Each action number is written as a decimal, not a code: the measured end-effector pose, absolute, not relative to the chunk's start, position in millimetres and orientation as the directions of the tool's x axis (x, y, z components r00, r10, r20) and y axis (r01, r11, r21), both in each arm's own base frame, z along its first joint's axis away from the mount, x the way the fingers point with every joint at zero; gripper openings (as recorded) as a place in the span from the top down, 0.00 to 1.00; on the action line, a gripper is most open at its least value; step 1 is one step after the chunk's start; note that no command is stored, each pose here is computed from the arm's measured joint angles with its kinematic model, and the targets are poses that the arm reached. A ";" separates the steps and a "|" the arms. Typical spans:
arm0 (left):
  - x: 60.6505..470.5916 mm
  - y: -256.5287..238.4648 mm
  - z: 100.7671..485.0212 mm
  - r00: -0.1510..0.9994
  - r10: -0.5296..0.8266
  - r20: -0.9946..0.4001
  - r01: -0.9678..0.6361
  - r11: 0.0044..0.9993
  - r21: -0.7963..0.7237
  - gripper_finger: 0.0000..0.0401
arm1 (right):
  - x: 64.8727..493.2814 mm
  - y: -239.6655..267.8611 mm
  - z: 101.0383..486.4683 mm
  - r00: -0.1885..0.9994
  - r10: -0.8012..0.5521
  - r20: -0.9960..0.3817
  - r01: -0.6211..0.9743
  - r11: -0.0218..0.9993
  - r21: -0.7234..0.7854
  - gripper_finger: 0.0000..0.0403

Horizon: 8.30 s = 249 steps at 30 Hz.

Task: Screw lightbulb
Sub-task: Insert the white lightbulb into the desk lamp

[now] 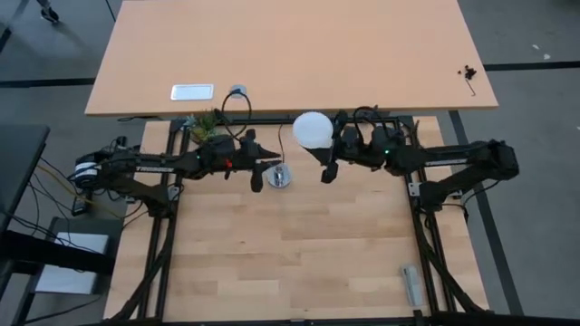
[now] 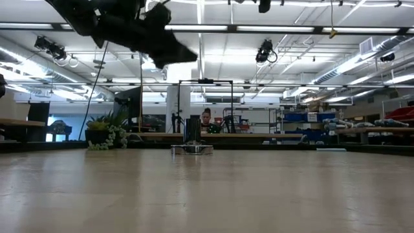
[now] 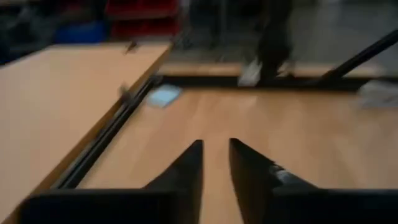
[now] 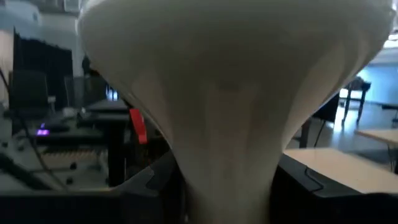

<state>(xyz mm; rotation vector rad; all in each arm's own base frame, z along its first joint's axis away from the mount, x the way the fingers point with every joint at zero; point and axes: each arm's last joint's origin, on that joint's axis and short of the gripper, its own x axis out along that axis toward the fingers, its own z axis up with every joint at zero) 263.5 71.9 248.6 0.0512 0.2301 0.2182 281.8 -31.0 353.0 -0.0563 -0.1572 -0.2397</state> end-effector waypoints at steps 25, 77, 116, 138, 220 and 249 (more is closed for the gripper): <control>242.8 112.5 146.2 0.877 0.306 -0.371 -0.335 0.942 -0.016 1.00 | 265.1 -20.0 318.0 0.966 -0.032 -0.256 0.044 0.998 0.042 0.59; 277.5 112.3 121.8 0.835 0.457 -0.305 -0.475 0.880 0.020 1.00 | 292.8 -39.3 167.5 0.925 -0.291 0.245 0.269 0.956 0.119 0.59; 348.9 82.8 79.2 0.928 0.134 -0.348 -0.167 0.984 -0.066 1.00 | 316.7 -70.9 115.0 0.903 -0.413 0.115 0.402 0.909 0.112 0.60; 348.9 82.7 79.9 0.934 0.134 -0.332 -0.164 0.984 -0.063 1.00 | 316.9 -81.5 95.4 0.912 -0.405 0.059 0.396 0.910 0.122 0.60; 332.4 73.3 181.4 0.990 -0.067 0.127 0.080 0.992 -0.095 1.00 | 277.4 -25.1 223.5 0.849 -0.331 0.412 0.372 0.928 -0.023 0.63; 344.9 63.1 248.2 0.884 -0.204 0.421 0.302 0.936 -0.181 0.52 | 278.6 -3.4 223.4 0.888 -0.268 0.374 0.315 0.946 -0.070 0.72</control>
